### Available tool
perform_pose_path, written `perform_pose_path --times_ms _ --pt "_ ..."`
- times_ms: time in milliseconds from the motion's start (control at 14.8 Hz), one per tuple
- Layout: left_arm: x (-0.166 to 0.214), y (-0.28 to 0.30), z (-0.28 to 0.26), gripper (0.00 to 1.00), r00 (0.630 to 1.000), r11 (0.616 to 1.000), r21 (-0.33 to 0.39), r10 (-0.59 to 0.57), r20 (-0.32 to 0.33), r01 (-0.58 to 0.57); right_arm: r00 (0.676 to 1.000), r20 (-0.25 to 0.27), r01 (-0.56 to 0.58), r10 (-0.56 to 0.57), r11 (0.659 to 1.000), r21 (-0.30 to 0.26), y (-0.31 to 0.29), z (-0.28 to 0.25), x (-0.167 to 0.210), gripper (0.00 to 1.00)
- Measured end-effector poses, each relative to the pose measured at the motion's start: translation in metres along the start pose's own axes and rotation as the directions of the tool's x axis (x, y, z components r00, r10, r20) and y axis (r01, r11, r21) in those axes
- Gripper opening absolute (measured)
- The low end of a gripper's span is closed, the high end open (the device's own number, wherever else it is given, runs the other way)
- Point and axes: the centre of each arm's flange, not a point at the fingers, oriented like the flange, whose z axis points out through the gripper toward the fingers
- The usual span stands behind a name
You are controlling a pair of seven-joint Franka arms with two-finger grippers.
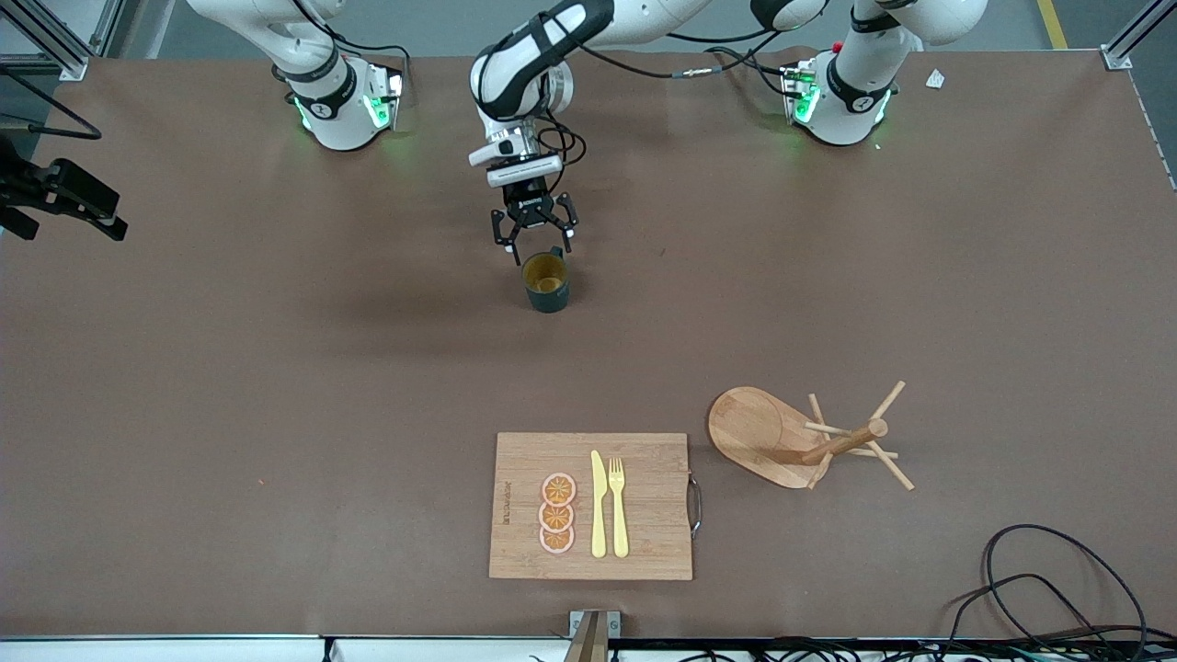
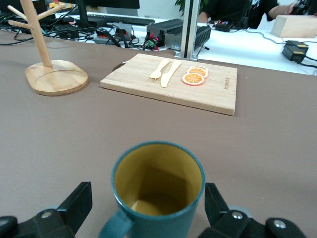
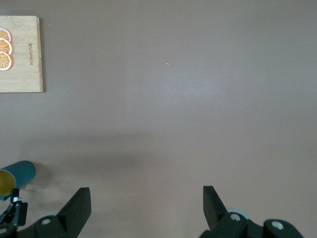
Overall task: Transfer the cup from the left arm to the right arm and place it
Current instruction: 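Open the left gripper and raise it off the mug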
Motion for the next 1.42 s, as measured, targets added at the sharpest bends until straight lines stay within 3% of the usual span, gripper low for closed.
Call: perform_pose_path --times_ms 203,405,608,810,1080,1418 --pt "0.057 0.007 -0.02 1.0 0.996 0.998 0.046 0.03 0.084 -0.034 1.0 0.002 0.002 -0.002 1.0 0.0 -0.001 0.0 0.0 1.0" --pt "0.168 0.008 -0.027 1.0 0.969 0.991 0.083 0.08 0.233 -0.102 1.0 0.022 0.009 -0.009 1.0 0.0 -0.004 0.002 -0.002 1.0" --pt "0.282 -0.012 -0.015 1.0 0.927 0.986 0.066 0.119 0.355 -0.152 0.998 0.048 0.041 -0.041 0.999 0.002 -0.024 0.005 -0.005 1.0" --pt "0.368 -0.042 0.014 1.0 0.864 0.979 0.019 0.171 0.474 -0.204 0.999 0.054 0.007 -0.007 1.0 0.0 -0.063 0.008 -0.009 1.0" --pt "0.467 -0.098 0.08 1.0 0.764 0.981 -0.047 0.178 0.62 -0.19 0.997 0.065 -0.038 0.039 0.999 -0.006 -0.109 0.03 -0.012 1.0" --pt "0.524 -0.169 0.16 1.0 0.648 0.99 -0.072 0.134 0.75 -0.122 0.993 0.077 -0.084 0.085 0.996 -0.007 -0.132 0.084 -0.026 1.0"
